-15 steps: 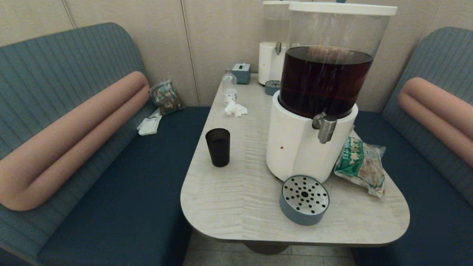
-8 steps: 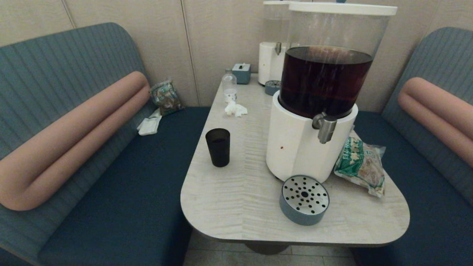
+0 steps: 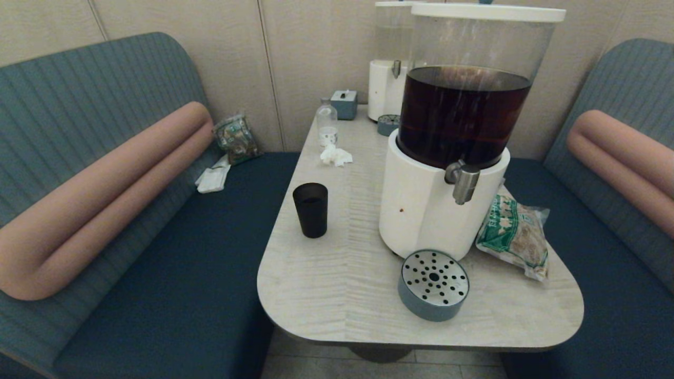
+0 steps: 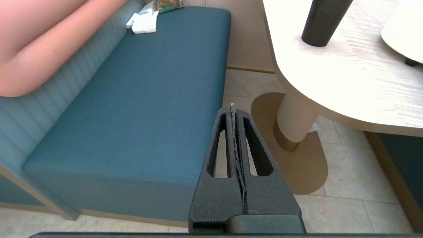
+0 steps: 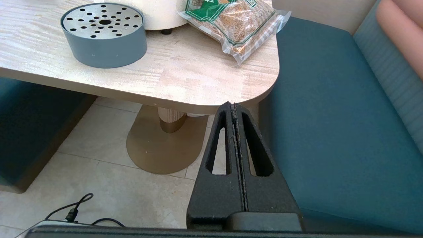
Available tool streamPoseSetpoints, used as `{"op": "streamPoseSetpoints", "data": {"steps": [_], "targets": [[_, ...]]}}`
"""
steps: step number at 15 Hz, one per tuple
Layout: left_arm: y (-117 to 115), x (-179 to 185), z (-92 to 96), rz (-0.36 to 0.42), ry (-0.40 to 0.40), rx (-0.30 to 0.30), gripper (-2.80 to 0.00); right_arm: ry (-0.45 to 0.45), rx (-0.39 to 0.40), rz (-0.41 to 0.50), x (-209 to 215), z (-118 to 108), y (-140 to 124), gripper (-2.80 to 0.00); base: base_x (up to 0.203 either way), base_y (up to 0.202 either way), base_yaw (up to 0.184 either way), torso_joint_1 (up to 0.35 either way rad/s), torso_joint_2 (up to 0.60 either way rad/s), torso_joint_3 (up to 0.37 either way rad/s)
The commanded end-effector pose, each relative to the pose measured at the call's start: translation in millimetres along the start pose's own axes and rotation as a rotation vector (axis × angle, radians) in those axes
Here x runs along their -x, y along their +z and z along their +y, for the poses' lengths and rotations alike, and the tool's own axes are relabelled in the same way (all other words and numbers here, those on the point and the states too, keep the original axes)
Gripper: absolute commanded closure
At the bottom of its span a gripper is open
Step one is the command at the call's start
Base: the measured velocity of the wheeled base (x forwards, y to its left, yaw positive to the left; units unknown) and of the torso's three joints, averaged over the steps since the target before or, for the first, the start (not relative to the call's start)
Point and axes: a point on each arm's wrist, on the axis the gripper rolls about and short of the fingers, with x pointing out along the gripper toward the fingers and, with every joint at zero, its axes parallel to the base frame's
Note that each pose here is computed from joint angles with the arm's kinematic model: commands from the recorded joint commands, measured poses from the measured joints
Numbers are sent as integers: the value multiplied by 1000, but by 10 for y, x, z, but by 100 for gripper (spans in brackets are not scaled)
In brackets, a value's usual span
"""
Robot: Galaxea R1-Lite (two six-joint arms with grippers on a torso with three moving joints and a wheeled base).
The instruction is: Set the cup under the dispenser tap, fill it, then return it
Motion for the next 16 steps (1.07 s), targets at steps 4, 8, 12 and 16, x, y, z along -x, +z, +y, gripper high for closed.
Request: {"op": "streamPoseSetpoints", "data": {"steps": [4,8,12,16], "targets": [[1,-2,0,3,0,1,0,-2,-8,-2,1,-1,1,0,0,0,0,0,0,0],[1,-2,0,3,0,1,0,0,-8,-1,1,0,0,0,0,0,0,0,0,0],[1,-2,0,3,0,1,0,-1,-8,-2,1,0,1,0,0,0,0,0,0,0],[1,-2,0,3,0,1,0,0,-8,-1,1,0,0,0,0,0,0,0,0,0]]}}
